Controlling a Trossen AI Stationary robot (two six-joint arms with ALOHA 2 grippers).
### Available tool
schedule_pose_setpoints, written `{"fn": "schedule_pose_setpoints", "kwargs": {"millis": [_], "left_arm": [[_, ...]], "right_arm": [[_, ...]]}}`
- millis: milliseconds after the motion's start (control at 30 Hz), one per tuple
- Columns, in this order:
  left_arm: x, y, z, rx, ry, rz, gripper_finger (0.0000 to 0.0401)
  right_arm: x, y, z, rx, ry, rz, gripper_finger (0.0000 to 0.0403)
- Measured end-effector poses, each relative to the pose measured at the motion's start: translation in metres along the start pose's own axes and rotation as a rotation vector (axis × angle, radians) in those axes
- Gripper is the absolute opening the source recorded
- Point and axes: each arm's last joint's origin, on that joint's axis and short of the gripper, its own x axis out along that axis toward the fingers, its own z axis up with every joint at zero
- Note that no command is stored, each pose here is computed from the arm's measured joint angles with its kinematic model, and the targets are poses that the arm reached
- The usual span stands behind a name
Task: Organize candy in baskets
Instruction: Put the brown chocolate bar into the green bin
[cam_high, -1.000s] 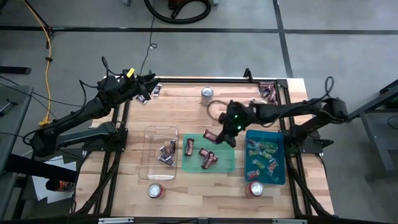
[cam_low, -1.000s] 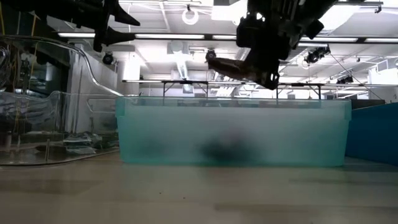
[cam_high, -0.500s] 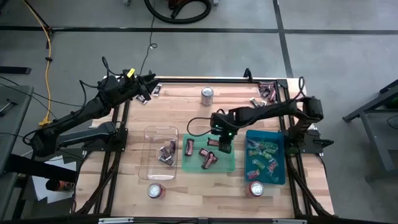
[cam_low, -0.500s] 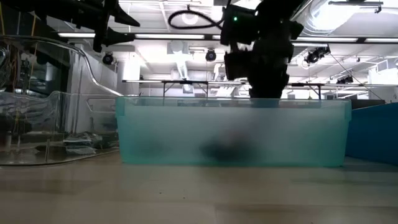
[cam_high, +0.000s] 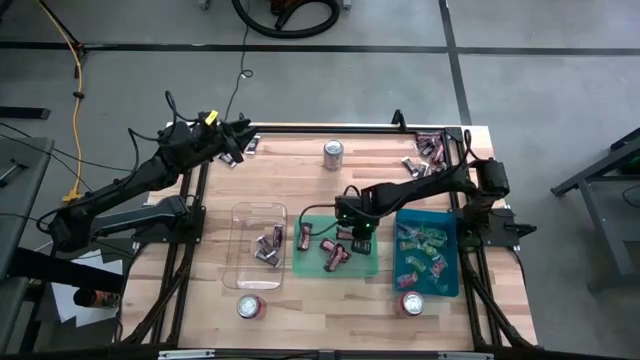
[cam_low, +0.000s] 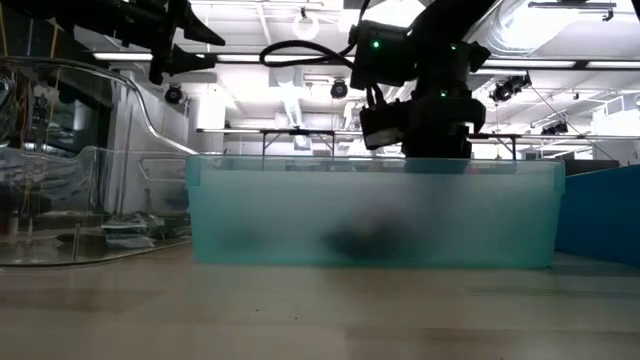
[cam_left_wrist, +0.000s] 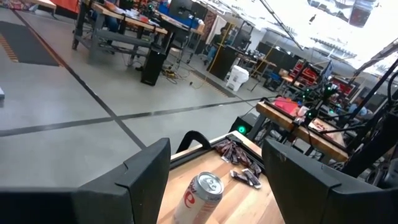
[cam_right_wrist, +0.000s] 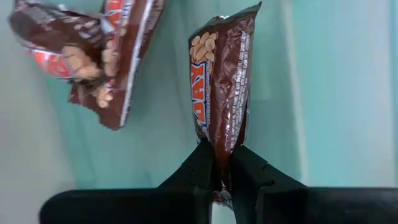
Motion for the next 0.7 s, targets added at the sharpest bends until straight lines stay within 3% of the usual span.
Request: {"fn": "schedule_pose_setpoints", "kwargs": {"millis": [167, 467, 700], "left_arm": [[0.0, 0.0, 0.0, 0.0, 0.005, 0.002, 0.0241], [0.0, 0.0, -0.001, 0.001, 0.01, 0.004, 0.0241], [0.0, 0.0, -0.001, 0.015, 0.01, 0.003, 0.0241]], "right_arm": [[0.0, 0.0, 0.0, 0.007, 0.005, -0.002, 0.0078], [-0.01, 0.001, 0.002, -0.021, 0.044, 0.004, 0.0237], [-0.064, -0.005, 0.025, -0.116, -0.049, -0.02, 0.0261]]}}
